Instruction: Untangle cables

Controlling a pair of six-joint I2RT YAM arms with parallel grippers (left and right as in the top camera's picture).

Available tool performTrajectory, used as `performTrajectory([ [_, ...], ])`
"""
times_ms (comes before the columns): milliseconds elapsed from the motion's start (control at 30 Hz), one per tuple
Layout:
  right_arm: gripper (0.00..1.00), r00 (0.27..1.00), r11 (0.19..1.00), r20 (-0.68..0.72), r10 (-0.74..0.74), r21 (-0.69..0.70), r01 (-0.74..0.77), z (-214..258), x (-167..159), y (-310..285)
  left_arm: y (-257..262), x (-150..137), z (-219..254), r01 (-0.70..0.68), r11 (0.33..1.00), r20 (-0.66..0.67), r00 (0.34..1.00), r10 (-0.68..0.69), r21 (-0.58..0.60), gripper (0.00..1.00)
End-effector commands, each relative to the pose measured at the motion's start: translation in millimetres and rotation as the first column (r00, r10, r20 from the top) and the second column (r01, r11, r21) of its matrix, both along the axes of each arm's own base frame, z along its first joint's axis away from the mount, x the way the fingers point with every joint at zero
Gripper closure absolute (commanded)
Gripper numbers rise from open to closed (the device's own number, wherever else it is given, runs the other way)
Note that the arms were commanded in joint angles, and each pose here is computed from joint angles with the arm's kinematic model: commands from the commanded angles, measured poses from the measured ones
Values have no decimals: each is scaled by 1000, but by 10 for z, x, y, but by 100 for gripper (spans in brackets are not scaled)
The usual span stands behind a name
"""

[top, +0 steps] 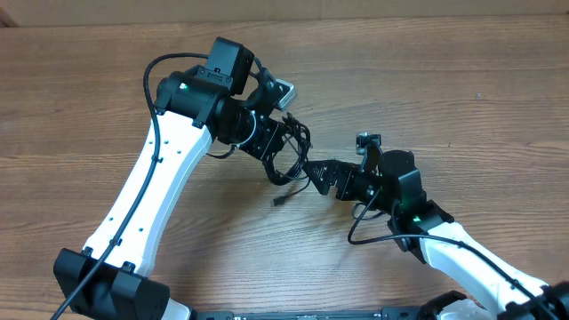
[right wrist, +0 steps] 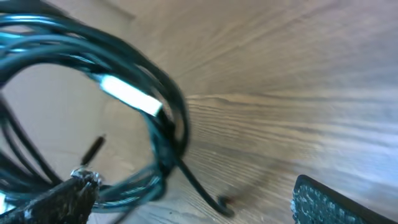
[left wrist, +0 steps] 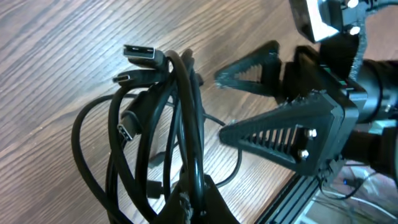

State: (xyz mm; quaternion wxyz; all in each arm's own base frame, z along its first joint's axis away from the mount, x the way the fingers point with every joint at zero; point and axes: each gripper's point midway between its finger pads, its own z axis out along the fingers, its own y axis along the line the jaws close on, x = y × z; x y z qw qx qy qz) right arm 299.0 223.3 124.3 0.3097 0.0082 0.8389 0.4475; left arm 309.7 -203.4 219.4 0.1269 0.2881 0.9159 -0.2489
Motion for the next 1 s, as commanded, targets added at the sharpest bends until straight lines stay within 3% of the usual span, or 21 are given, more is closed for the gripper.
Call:
performTrajectory([
  [0, 8, 991, 992, 48, 123, 27, -124, 79, -90, 162, -154, -79, 119, 114, 989, 28, 993, -111, -99, 96],
  [200, 47, 976, 975, -17, 217, 61, -216, -66, -229, 261, -203, -88, 184, 141, 978, 39, 990, -137, -154, 96],
  [267, 64, 966, 964, -41, 256, 79, -252, -90, -304, 291, -165, -65, 177, 130, 980, 38, 991, -125, -148, 96],
  [333, 73, 957, 956, -58, 285, 95, -279, -90, -367, 305, -77, -11, 142, 104, 988, 42, 994, -100, -117, 96],
  [500, 78, 930, 925, -72, 360, 157, -346, -16, -489, 329, 336, 211, -38, -81, 994, 52, 996, 77, 77, 96],
  [600, 93, 924, 918, -94, 371, 189, -349, 12, -510, 320, 547, 308, -95, -190, 969, 67, 981, 182, 160, 96],
  [800, 96, 924, 916, -187, 333, 298, -270, 147, -450, 323, 432, 272, -64, -173, 979, 41, 985, 169, 107, 96],
  [967, 96, 945, 886, -87, 316, 382, -262, 514, -319, 372, 123, 142, 27, -94, 995, -4, 996, 94, -12, 96],
])
